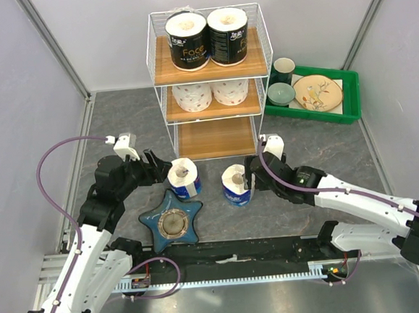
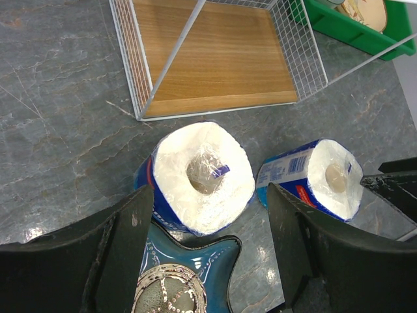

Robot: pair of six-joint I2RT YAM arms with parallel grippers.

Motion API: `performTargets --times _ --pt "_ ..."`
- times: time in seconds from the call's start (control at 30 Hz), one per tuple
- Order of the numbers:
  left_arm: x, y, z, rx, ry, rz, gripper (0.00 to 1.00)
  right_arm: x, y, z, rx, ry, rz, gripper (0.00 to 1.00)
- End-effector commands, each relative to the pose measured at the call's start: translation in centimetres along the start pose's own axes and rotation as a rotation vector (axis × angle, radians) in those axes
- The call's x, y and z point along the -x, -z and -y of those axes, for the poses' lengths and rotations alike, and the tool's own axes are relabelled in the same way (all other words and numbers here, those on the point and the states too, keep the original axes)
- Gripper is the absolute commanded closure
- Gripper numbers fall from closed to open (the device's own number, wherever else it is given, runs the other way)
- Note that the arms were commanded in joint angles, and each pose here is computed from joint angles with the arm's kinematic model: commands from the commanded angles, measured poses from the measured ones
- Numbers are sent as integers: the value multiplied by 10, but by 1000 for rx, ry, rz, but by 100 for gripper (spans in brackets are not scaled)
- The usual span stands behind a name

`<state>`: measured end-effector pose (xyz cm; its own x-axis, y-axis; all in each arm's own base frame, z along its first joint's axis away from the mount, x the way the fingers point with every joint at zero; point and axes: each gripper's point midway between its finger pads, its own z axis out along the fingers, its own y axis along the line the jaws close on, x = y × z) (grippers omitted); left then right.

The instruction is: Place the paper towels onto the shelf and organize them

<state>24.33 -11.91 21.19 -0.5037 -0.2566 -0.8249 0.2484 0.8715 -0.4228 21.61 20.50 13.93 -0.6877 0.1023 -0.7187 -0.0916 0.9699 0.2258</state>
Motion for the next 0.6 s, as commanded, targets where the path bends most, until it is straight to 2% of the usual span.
performTargets --times 0.0,0.57 --pt "8 -2 5 -27 18 29 23 -2 -8 -6 12 -37 8 17" --pt "7 -1 5 -30 18 29 23 -19 -26 -6 -4 -30 -26 17"
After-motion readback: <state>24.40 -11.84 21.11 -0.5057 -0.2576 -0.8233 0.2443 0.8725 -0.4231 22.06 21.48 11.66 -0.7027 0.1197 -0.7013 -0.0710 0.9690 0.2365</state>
